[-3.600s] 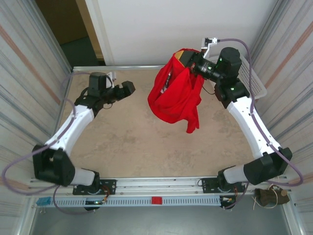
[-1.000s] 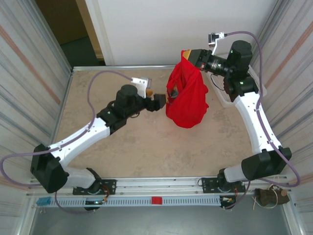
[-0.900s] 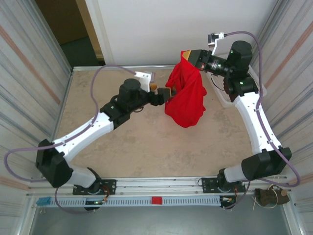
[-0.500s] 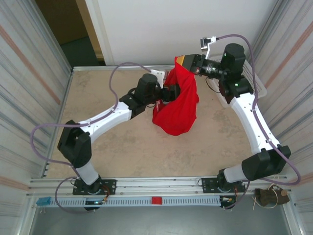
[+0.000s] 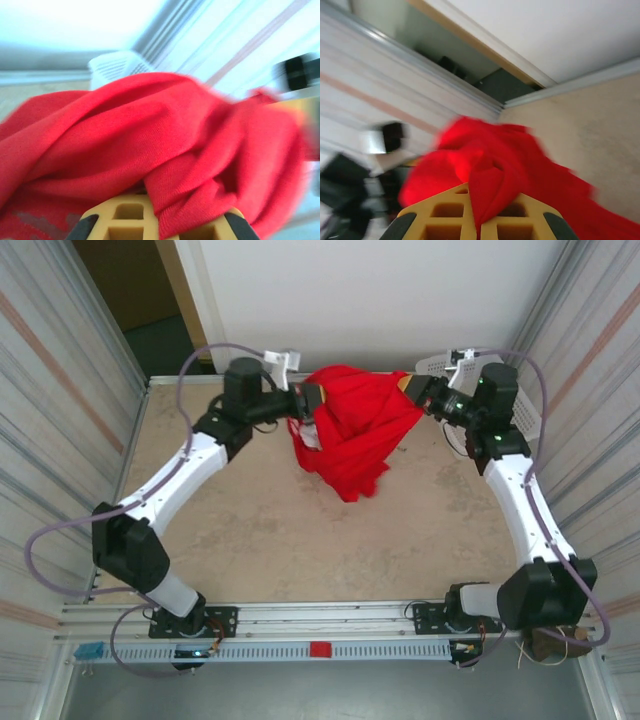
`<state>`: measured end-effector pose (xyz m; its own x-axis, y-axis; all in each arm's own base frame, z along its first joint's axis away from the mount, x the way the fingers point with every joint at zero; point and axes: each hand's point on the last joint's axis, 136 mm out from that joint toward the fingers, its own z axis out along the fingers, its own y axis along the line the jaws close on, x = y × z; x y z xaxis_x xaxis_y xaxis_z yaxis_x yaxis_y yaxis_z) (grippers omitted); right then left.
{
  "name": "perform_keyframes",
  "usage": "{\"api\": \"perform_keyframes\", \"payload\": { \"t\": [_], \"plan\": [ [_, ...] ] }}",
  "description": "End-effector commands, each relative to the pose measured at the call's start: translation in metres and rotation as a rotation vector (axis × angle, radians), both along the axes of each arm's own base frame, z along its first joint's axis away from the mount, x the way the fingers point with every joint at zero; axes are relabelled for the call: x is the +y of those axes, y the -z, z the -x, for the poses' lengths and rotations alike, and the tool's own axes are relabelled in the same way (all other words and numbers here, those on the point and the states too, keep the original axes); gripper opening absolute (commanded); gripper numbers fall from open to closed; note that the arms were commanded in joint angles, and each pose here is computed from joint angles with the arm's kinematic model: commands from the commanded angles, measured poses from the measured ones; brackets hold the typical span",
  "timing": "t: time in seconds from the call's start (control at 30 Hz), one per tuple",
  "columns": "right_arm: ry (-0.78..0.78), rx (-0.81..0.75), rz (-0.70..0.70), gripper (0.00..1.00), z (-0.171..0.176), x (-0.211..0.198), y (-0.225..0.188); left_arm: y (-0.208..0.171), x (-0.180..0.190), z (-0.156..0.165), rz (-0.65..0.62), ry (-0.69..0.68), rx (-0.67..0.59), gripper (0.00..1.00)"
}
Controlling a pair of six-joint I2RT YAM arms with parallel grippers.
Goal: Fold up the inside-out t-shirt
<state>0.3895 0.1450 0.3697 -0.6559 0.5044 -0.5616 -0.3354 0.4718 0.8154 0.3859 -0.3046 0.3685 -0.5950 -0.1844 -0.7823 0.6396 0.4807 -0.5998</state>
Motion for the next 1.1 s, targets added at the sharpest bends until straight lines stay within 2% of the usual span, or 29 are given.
{"api": "perform_keyframes", "payload": {
  "t": [0.0, 0.03, 0.07, 0.1, 0.23, 0.37, 0.43, 0.53, 0.67, 0.77, 0.8, 0.83, 0.87, 0.9, 0.93, 1.07],
  "plan": [
    [0.11, 0.075, 0.11, 0.28, -0.029, -0.013, 0.044, -0.072, -0.006, 0.05, 0.179, 0.295, -0.094, 0.0],
    [0.118, 0.106, 0.156, 0.43, -0.031, -0.015, 0.055, -0.078, -0.004, 0.051, 0.221, 0.327, -0.084, 0.0],
    [0.135, 0.132, 0.188, 0.51, -0.03, -0.02, 0.062, -0.084, -0.002, 0.051, 0.259, 0.353, -0.083, 0.0],
    [0.151, 0.135, 0.207, 0.54, -0.025, -0.024, 0.062, -0.086, -0.001, 0.049, 0.284, 0.359, -0.067, 0.0],
    [0.194, 0.009, 0.333, 0.58, 0.03, -0.025, 0.021, -0.079, 0.005, 0.031, 0.315, 0.262, 0.015, 0.0],
    [0.128, -0.123, 0.37, 0.58, 0.088, 0.012, -0.011, -0.062, 0.01, 0.015, 0.285, 0.136, 0.128, 0.0],
    [0.081, -0.166, 0.388, 0.66, 0.105, 0.037, -0.012, -0.055, 0.011, 0.012, 0.266, 0.104, 0.156, 0.0],
    [0.034, -0.234, 0.442, 0.78, 0.109, 0.07, -0.016, -0.046, 0.006, 0.011, 0.239, 0.084, 0.191, 0.0],
    [0.057, -0.198, 0.522, 0.79, 0.074, 0.087, -0.001, -0.042, -0.005, 0.015, 0.228, 0.108, 0.22, 0.0],
    [0.091, -0.136, 0.536, 0.72, 0.038, 0.081, 0.02, -0.043, -0.009, 0.018, 0.229, 0.127, 0.225, 0.0],
    [0.098, -0.11, 0.523, 0.67, 0.027, 0.077, 0.027, -0.042, -0.009, 0.019, 0.228, 0.13, 0.229, 0.0],
    [0.115, -0.075, 0.5, 0.49, 0.015, 0.068, 0.034, -0.042, -0.01, 0.02, 0.229, 0.137, 0.231, 0.0],
    [0.139, -0.039, 0.472, 0.24, 0.002, 0.057, 0.042, -0.041, -0.01, 0.021, 0.228, 0.145, 0.241, 0.0],
    [0.166, -0.012, 0.45, 0.04, -0.007, 0.046, 0.047, -0.041, -0.011, 0.022, 0.23, 0.159, 0.246, 0.0],
    [0.202, 0.014, 0.428, 0.0, -0.017, 0.031, 0.052, -0.04, -0.012, 0.024, 0.231, 0.18, 0.258, 0.0],
    [0.266, 0.072, 0.356, 0.0, -0.037, -0.005, 0.062, -0.038, -0.015, 0.031, 0.255, 0.259, 0.277, 0.0]
  ]
}}
